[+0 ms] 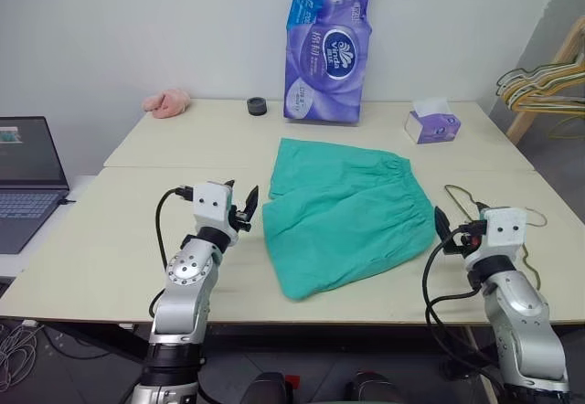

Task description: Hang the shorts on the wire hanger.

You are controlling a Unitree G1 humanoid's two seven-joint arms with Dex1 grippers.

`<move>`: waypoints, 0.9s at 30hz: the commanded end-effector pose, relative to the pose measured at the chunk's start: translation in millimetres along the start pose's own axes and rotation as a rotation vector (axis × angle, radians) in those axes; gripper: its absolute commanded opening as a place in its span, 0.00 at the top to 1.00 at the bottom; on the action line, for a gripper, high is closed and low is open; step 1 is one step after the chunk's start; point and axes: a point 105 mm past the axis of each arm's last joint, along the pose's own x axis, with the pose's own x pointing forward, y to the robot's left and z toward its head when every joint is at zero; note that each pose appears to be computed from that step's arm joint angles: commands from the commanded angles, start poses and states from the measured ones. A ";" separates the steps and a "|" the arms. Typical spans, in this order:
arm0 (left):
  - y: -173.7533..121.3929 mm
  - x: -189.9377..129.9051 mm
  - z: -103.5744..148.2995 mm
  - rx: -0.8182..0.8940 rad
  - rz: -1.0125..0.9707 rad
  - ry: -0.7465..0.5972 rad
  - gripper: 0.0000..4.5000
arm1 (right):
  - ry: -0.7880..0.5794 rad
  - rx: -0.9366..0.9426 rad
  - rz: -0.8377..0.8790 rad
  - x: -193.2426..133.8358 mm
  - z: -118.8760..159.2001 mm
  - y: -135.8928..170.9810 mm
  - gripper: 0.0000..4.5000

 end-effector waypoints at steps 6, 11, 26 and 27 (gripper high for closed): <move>-12.6 3.1 17.9 0.038 -0.060 -0.057 0.40 | -0.060 -0.012 -0.047 -4.3 19.4 -10.6 0.07; -14.4 4.0 19.4 0.042 -0.069 -0.059 0.40 | -0.055 -0.008 -0.049 -6.1 16.4 -10.2 0.07; -38.4 -6.1 22.0 0.007 -0.310 -0.066 0.22 | -0.063 -0.010 0.002 -9.0 13.9 -5.6 0.06; -43.1 -6.8 21.9 0.018 -0.350 -0.061 0.15 | -0.068 -0.017 0.022 -9.1 15.3 -3.1 0.06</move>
